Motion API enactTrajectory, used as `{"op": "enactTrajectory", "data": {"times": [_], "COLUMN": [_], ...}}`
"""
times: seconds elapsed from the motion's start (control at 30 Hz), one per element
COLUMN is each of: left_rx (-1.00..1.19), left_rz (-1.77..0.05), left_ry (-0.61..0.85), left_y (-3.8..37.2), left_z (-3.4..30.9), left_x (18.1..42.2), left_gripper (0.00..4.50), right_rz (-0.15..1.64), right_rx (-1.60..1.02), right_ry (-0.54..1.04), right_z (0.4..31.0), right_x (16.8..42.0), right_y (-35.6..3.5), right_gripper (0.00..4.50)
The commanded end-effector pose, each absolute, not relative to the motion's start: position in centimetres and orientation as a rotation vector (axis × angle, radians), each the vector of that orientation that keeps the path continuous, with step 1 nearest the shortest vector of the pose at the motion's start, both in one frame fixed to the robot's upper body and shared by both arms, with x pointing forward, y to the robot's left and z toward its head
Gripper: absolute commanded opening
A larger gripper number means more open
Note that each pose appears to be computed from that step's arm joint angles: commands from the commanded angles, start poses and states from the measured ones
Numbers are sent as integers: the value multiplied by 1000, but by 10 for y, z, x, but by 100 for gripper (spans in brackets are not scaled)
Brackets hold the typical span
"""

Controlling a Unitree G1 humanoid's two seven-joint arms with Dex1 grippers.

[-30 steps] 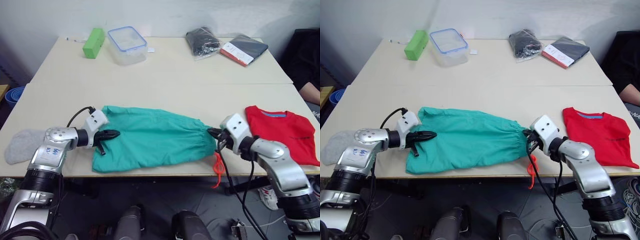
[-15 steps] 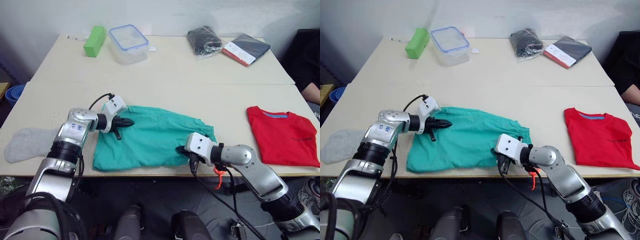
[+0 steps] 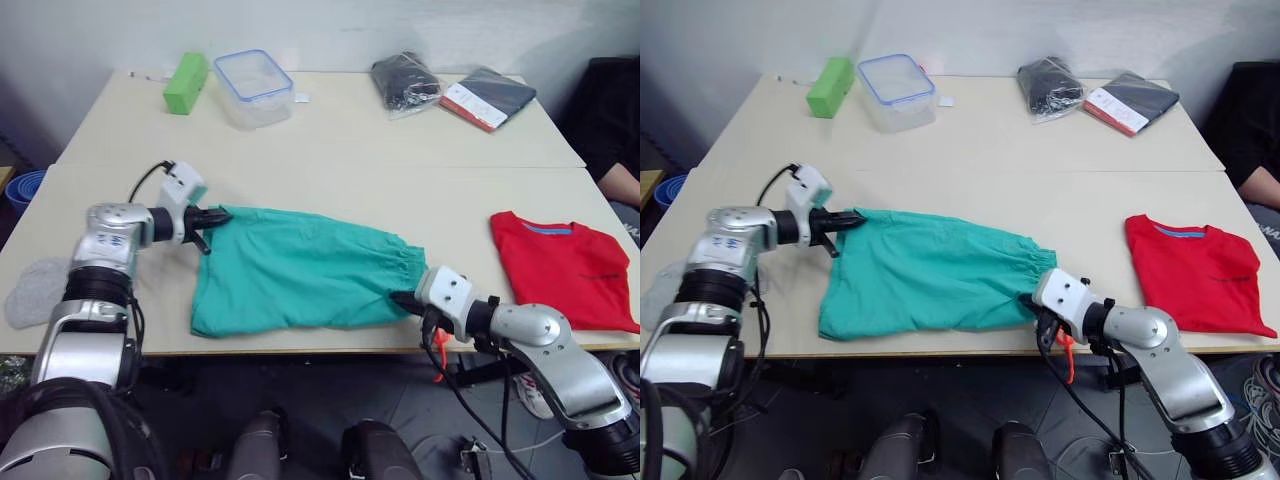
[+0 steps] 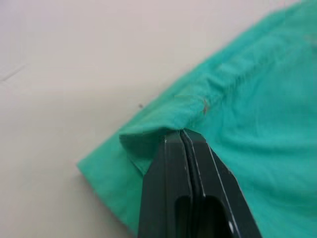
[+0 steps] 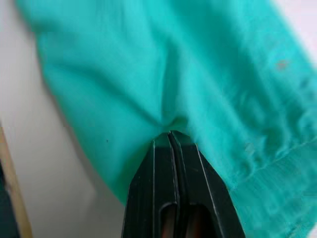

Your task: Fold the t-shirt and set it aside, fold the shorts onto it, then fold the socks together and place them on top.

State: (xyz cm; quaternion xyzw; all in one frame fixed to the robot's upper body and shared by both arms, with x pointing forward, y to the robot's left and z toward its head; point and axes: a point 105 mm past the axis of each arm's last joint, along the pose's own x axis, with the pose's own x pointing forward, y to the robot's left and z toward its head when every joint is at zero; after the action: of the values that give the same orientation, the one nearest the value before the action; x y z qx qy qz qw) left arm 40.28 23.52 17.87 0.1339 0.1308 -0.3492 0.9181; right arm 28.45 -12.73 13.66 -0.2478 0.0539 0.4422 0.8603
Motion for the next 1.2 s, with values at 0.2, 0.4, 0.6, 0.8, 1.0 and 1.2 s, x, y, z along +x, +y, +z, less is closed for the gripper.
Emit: {"op": "enactTrajectory", "data": {"times": [0.2, 0.4, 0.6, 0.8, 1.0, 1.2], "left_rx": [102, 107, 157, 379, 448, 492], "left_rz": [-582, -776, -1099, -1351, -1450, -1443], "left_ry": [339, 211, 188, 242, 199, 170], "left_y": [269, 226, 171, 138, 127, 128], "left_z": [175, 202, 208, 173, 171, 171], "left_x": [332, 298, 276, 278, 289, 299], "left_gripper": [243, 429, 446, 450, 450, 450], "right_rz": [1037, 1013, 918, 694, 512, 415], "right_rx": [-496, -433, -348, -221, 170, 467], "right_ry": [-4, 9, 80, 267, 341, 347], "right_z": [165, 168, 165, 131, 115, 108], "right_x": [292, 293, 262, 217, 191, 200], "right_y": [-83, -89, -113, -143, -141, -132], "right_gripper": [0, 0, 0, 35, 225, 436]}}
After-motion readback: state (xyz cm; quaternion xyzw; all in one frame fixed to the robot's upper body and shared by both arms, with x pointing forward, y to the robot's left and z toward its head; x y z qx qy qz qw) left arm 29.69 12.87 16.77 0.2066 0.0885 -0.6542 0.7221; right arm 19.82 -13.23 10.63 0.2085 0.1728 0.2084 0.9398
